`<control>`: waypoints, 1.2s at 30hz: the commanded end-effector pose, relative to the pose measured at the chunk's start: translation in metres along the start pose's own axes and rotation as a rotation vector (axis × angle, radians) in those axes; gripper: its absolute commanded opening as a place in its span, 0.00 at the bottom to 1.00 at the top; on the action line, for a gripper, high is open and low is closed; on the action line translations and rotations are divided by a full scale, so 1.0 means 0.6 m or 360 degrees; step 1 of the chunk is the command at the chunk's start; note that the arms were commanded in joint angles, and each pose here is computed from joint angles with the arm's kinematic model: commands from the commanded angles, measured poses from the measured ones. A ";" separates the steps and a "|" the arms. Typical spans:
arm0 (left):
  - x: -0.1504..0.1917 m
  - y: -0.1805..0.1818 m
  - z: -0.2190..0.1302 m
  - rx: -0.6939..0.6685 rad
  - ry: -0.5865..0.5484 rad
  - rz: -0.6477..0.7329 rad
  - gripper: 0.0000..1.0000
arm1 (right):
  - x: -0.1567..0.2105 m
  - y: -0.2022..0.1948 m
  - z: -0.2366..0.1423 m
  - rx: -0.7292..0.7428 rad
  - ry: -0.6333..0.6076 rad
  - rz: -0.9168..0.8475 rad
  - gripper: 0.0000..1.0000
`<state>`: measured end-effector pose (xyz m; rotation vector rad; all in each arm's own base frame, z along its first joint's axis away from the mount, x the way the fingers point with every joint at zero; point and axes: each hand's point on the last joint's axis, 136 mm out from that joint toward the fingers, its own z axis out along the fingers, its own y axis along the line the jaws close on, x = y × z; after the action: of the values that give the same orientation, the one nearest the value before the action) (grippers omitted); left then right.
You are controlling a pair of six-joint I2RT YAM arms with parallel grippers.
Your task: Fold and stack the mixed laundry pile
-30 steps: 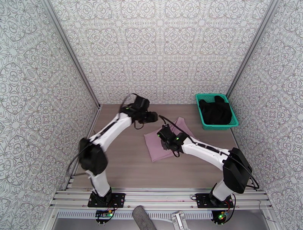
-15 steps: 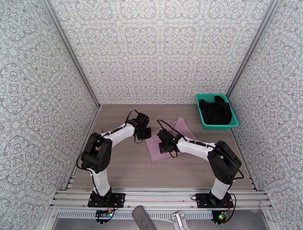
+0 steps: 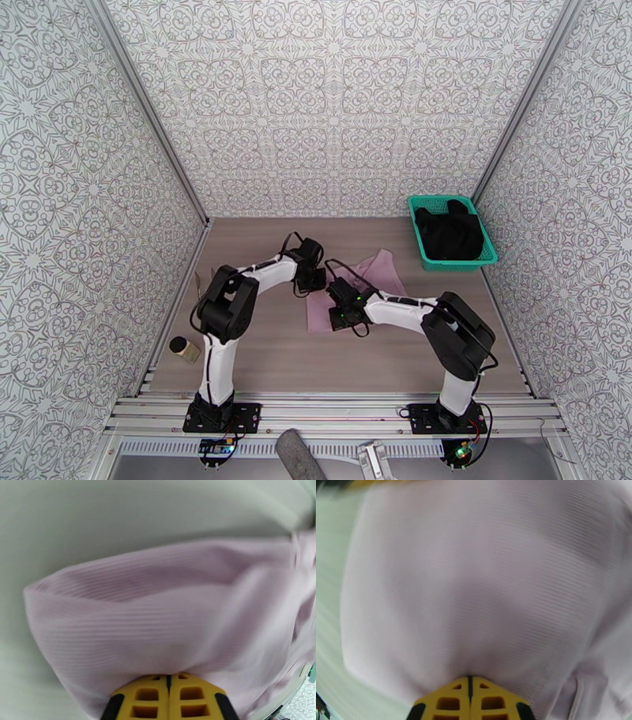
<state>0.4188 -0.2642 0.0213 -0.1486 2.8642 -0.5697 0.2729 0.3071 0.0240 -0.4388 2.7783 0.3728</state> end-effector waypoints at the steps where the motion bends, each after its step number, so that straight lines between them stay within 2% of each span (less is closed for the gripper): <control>1: -0.012 0.065 0.053 -0.0189 0.0103 0.0004 0.00 | 0.022 0.057 0.006 -0.0157 0.0164 0.0020 0.00; 7: -0.100 0.039 0.048 -0.0125 0.0063 0.0094 0.00 | -0.037 0.141 0.013 -0.0356 0.0130 0.0032 0.02; 12: -0.163 0.004 0.023 -0.0002 -0.0043 0.0161 0.00 | -0.093 0.152 0.000 -0.0293 0.0012 -0.0022 0.03; 15: -0.193 -0.014 -0.023 0.0050 -0.0158 0.0198 0.13 | -0.118 0.141 -0.039 -0.0236 -0.0070 -0.0086 0.06; 19: -0.220 -0.030 -0.127 0.0099 -0.0362 0.0233 0.36 | -0.147 0.086 -0.104 -0.0193 -0.0176 -0.0092 0.13; 23: -0.208 -0.029 -0.248 0.0105 -0.0549 0.0224 0.43 | -0.185 0.009 -0.163 -0.0205 -0.0260 -0.0091 0.26; 25: -0.177 -0.014 -0.273 0.0073 -0.0538 0.0184 0.40 | -0.213 -0.029 -0.181 -0.0200 -0.0277 -0.0114 0.30; 27: -0.135 0.005 -0.271 0.0041 -0.0467 0.0127 0.30 | -0.244 -0.065 -0.186 -0.0206 -0.0268 -0.0137 0.32; 30: -0.060 0.033 -0.229 0.0013 -0.0326 0.0024 0.12 | -0.299 -0.113 -0.172 -0.0212 -0.0246 -0.0167 0.33; 34: 0.022 0.048 -0.156 0.0013 -0.0218 -0.0059 0.03 | -0.363 -0.170 -0.120 -0.0237 -0.0208 -0.0133 0.35; 36: 0.043 0.056 -0.128 -0.0008 -0.0186 -0.0109 0.00 | -0.381 -0.189 -0.091 -0.0244 -0.0180 -0.0105 0.35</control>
<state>0.3840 -0.2034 0.1045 -0.1737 2.7188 -0.5575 0.5093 0.2454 0.1598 -0.4432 2.5264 0.5341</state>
